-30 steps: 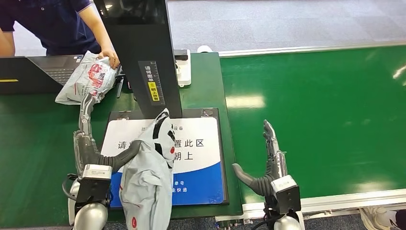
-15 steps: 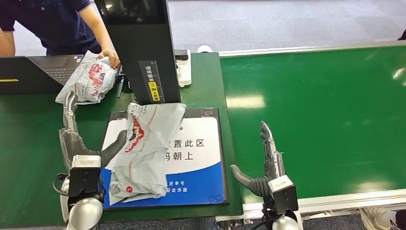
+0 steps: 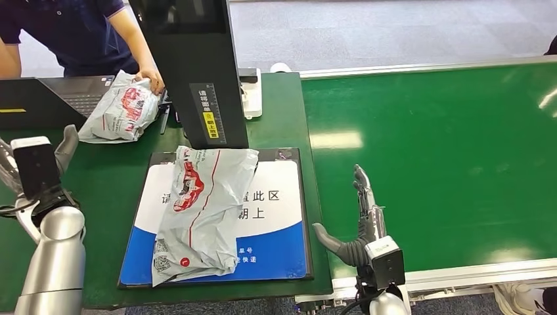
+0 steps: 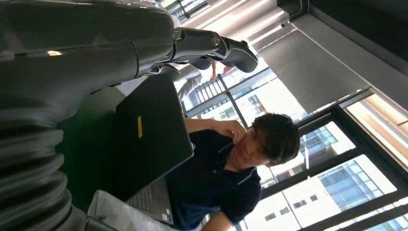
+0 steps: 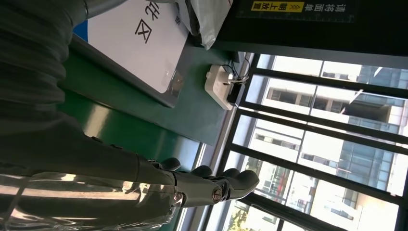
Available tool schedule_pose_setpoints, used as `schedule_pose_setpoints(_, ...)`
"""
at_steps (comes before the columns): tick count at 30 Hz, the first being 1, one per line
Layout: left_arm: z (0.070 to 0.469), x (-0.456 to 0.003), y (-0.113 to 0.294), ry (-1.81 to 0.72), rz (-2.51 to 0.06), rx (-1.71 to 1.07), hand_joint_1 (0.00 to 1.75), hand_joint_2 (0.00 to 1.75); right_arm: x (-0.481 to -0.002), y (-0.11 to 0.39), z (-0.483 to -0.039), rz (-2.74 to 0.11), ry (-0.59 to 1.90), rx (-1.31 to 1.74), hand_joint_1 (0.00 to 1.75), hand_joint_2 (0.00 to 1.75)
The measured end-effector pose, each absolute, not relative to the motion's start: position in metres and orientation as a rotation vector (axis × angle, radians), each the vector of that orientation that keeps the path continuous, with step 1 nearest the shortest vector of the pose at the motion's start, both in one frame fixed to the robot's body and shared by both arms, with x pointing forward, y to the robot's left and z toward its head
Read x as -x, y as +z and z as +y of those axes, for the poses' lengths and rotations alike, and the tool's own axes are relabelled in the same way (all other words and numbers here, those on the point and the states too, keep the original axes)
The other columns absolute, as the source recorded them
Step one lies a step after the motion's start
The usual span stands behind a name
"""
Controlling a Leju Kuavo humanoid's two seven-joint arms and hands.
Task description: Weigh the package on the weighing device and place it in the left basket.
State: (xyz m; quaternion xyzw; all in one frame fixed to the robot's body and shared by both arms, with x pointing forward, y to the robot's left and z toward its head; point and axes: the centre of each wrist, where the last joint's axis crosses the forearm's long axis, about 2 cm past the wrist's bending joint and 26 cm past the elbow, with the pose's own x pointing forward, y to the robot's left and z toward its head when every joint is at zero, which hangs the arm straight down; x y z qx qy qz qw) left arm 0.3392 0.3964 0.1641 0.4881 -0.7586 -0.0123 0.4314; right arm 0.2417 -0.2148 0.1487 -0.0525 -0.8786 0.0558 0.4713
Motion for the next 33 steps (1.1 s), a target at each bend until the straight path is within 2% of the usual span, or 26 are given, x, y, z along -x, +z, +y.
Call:
schedule_pose_setpoints(5,0.419,-0.355,0.169,-0.023,-1.814,-1.308,0.00,1.75,-0.242,0.148,-0.214,-2.151,0.119,0.128,0.00,1.75)
schedule_pose_setpoints(8,0.433,-0.369,0.173,-0.065,-1.820,-1.226,0.00,1.75,-0.243,0.148,-0.214,-2.151,0.106,0.131,0.00,1.75)
schedule_pose_setpoints(11,0.421,-0.370,0.167,-0.204,-1.866,-0.987,0.00,1.75,-0.243,0.148,-0.214,-2.149,0.115,0.124,0.00,1.75)
schedule_pose_setpoints(15,0.405,-0.365,0.163,-0.291,-1.898,-0.831,0.00,1.75,-0.243,0.147,-0.215,-2.152,0.125,0.116,0.00,1.75)
schedule_pose_setpoints(19,0.393,-0.347,0.155,-0.411,-1.966,-0.548,0.00,1.75,-0.243,0.146,-0.217,-2.168,0.148,0.101,0.00,1.75)
schedule_pose_setpoints(27,0.373,-0.315,0.152,-0.621,-2.053,-0.267,0.00,1.75,-0.243,0.143,-0.220,-2.171,0.164,0.101,0.00,1.75)
schedule_pose_setpoints(33,0.363,-0.301,0.158,-0.670,-2.081,-0.235,0.00,1.75,-0.244,0.142,-0.222,-2.167,0.166,0.109,0.00,1.75)
